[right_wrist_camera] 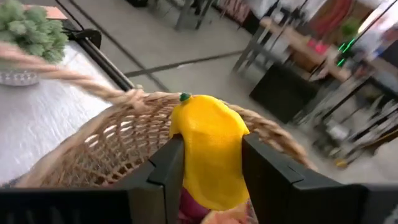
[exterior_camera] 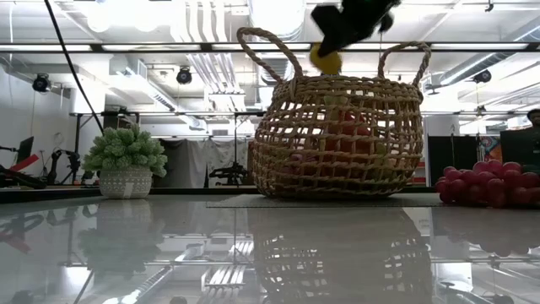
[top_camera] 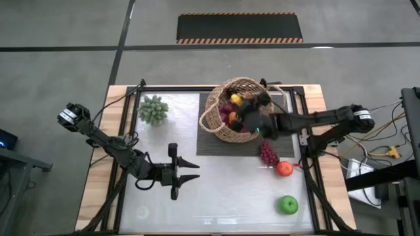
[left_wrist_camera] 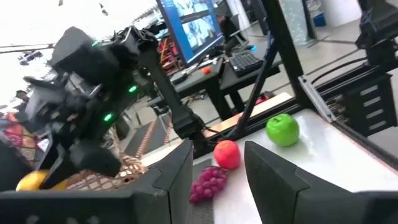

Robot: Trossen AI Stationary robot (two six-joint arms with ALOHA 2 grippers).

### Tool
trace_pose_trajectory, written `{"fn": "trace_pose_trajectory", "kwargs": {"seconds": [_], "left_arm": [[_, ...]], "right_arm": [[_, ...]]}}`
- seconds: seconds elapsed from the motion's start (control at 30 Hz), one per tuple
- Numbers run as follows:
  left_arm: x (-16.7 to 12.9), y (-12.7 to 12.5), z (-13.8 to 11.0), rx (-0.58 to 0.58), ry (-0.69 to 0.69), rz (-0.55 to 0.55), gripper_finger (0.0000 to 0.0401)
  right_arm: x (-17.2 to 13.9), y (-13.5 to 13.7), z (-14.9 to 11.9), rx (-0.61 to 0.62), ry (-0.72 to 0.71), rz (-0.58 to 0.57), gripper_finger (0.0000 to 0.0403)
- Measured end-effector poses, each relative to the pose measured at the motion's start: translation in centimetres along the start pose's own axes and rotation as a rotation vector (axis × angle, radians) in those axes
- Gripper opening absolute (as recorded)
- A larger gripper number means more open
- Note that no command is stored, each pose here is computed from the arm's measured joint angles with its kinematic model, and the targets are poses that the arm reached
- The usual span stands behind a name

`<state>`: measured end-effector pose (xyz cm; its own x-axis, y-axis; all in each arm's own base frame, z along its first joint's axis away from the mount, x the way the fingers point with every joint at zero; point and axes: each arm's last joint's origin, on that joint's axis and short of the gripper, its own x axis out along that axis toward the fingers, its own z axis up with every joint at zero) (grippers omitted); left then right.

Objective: Build produce basket
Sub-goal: Put the lemon into the brown basket, then put the red apple into the brown basket

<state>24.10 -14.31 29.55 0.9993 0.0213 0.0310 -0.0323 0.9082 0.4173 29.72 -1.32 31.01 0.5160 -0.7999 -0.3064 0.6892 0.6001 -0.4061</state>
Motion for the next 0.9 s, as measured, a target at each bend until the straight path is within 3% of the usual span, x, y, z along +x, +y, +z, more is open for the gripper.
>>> {"fn": "trace_pose_trajectory", "kwargs": {"seconds": [0.17,0.37,0.5,0.67,0.9], "left_arm": [[0.0,0.1,-0.1,0.03,0.021,0.042,0.0128],[0.0,0.1,-0.1,0.04,0.03,0.048,0.0128],[0.0,0.2,-0.4,0.051,0.061,0.078,0.0128],[0.0,0.4,-0.5,0.053,0.084,0.119,0.0128],[0.3,0.7,-0.8,0.059,0.099,0.135,0.0128]], "right_arm": [[3.8,-1.5,-0.4,0.114,0.072,0.044,0.0175],[5.1,-1.9,-0.5,0.114,0.102,0.065,0.0228],[3.6,-2.0,0.4,0.118,0.074,0.113,0.0242],[0.4,-1.8,1.9,0.123,0.05,0.265,0.0241],[-4.3,-0.6,3.0,0.134,0.085,0.618,0.0239]]}}
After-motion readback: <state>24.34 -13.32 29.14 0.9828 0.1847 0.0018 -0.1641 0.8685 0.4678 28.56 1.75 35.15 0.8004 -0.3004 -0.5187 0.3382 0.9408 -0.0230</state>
